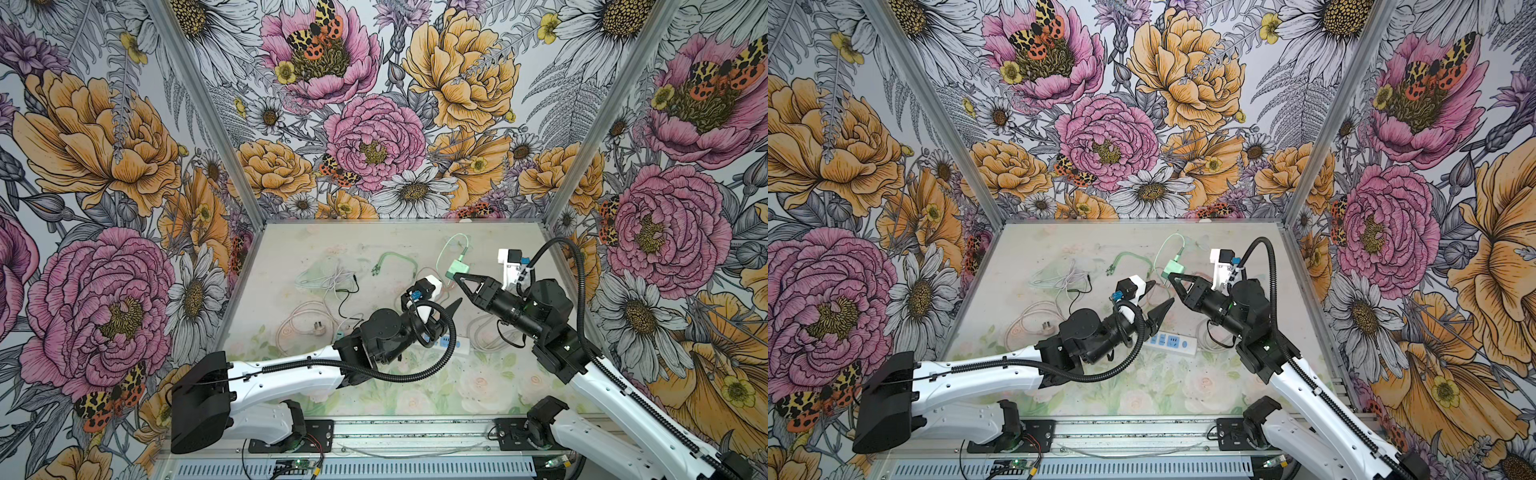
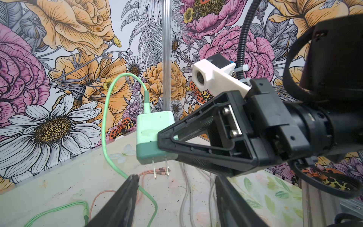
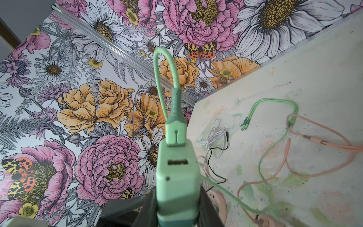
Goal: Insert the plug
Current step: 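Open the right gripper and draw it back while the left holds the charger, then carry the mint green charger with the left gripper toward the power strip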
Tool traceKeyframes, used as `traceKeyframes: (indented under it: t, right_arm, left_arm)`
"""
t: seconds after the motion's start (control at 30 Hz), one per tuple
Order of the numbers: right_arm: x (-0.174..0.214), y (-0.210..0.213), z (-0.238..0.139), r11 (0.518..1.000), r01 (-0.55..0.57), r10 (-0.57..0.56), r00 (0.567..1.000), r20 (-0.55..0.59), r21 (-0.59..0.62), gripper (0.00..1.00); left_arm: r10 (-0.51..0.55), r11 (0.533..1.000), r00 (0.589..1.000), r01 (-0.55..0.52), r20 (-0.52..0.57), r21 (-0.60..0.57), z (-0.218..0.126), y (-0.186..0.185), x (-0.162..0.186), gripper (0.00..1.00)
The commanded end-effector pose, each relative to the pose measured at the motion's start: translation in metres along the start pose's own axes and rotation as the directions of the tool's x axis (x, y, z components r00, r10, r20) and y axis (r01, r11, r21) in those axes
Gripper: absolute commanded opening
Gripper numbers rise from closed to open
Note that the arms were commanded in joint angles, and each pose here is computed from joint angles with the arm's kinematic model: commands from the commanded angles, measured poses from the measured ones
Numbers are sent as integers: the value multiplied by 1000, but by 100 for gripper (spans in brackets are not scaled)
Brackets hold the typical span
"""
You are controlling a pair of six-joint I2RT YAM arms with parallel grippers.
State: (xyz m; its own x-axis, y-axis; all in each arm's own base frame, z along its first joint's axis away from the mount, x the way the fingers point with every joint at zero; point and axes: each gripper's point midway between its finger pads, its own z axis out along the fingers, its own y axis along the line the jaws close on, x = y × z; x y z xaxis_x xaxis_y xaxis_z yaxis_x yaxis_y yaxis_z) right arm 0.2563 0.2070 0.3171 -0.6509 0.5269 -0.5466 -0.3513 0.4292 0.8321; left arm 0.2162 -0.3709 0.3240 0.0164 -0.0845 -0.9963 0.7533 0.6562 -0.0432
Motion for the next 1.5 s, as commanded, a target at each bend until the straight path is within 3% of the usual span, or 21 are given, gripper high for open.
traceKeyframes:
  t: [0.0,0.97,1.47]
  right_arm:
    - [-12,28,-2,995,-24,26,1000,16,-99,0]
    - [6,14,6,995,-58,53,997,-59,-84,0]
    - [13,12,5,996,-50,44,995,-92,-73,0]
  left_arm:
    - [25,999,1000,-25,16,-25,6,4,0,64]
    - [11,994,993,1,113,-111,23,22,-8,66]
    - [97,970,986,-62,137,-235,37,35,-9,66]
